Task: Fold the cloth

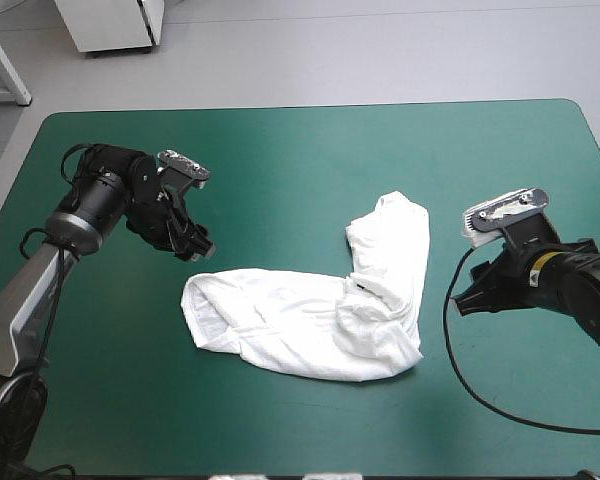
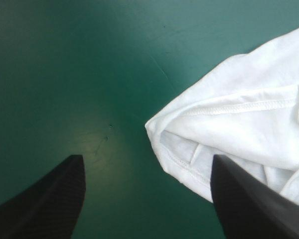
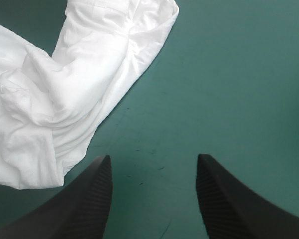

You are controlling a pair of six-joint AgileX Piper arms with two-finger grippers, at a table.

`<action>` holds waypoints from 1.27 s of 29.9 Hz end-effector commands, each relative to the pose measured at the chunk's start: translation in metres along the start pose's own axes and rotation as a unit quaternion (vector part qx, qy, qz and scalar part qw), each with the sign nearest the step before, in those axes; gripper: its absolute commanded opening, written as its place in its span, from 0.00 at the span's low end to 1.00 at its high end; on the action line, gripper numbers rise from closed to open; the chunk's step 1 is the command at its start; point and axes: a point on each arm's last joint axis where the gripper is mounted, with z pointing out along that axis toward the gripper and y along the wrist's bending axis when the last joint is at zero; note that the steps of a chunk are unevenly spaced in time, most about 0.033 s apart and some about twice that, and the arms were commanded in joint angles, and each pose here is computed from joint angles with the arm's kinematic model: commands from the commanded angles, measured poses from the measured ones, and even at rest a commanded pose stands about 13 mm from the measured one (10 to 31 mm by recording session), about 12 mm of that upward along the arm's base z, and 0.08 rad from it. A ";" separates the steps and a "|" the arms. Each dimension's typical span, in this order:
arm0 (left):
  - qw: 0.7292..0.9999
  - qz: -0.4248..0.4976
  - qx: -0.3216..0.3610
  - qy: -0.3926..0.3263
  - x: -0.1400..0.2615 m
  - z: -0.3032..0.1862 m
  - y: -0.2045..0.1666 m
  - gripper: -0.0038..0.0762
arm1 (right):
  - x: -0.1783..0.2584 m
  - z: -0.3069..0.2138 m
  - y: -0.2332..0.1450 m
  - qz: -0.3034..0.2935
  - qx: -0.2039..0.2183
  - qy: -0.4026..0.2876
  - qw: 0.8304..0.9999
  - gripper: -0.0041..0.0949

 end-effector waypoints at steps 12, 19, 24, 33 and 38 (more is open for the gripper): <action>0.999 -0.006 0.024 0.037 0.003 0.055 -0.004 0.69 | -0.020 0.013 0.000 -0.009 -0.001 -0.031 0.999 0.53; 0.998 -0.003 0.022 0.061 0.001 0.080 0.000 0.69 | -0.021 0.015 0.000 -0.010 -0.001 -0.033 0.999 0.53; 0.996 -0.005 0.054 0.076 -0.001 0.098 -0.005 0.68 | -0.025 0.018 -0.004 -0.014 0.023 -0.042 0.999 0.53; 0.991 -0.015 0.084 0.100 -0.001 0.117 -0.010 0.36 | -0.050 0.075 -0.006 -0.006 0.040 -0.016 0.999 0.53; 0.990 -0.018 0.092 0.101 -0.001 0.118 -0.012 0.04 | -0.083 0.115 -0.015 0.011 0.043 0.003 0.999 0.53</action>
